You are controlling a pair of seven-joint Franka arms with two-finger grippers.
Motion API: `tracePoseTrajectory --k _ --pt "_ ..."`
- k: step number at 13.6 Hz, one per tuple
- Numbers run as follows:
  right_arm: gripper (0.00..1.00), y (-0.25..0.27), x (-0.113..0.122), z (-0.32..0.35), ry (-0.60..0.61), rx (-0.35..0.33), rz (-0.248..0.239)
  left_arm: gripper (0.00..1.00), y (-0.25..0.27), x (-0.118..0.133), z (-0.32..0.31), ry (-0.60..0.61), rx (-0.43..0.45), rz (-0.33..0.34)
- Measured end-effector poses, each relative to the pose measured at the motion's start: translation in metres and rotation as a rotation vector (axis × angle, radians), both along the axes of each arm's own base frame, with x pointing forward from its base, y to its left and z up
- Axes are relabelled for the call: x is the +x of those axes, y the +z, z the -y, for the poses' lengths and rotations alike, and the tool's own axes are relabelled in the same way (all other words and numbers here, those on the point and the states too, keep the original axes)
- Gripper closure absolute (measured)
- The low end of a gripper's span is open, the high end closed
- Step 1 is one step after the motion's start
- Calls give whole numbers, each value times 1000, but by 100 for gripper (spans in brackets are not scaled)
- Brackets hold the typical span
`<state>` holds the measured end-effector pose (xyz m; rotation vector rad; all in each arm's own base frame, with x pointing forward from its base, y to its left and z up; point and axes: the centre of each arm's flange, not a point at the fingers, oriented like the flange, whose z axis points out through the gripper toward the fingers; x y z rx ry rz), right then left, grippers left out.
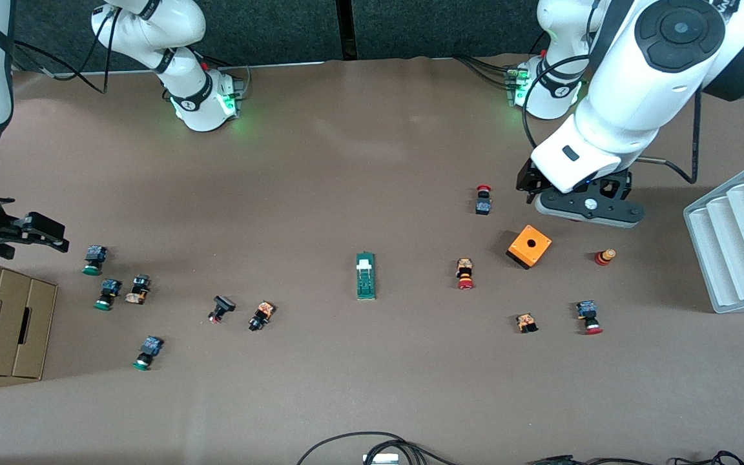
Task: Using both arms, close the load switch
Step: 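Move the left gripper toward the green load switch, then lower the open left gripper over the green switch base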
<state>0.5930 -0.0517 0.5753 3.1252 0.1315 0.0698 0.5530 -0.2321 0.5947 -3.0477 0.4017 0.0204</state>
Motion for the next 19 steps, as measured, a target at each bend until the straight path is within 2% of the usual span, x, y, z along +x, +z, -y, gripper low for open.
tracePoseTrajectory --k 2,6,9,13,19 --pt "1 0 0 0 0 0 0 0 -4 -2 22 -34 -24 16" --pt "1 0 0 0 0 0 0 0 -5 -1 63 -9 -93 119" --pt "1 0 0 0 0 0 -1 0 -13 -9 96 -35 -112 144" --pt "1 -2 0 0 0 -1 -3 0 -38 -35 171 30 -109 259" --pt "1 -7 2 1 0 -1 -13 0 -108 -74 250 161 -31 414"
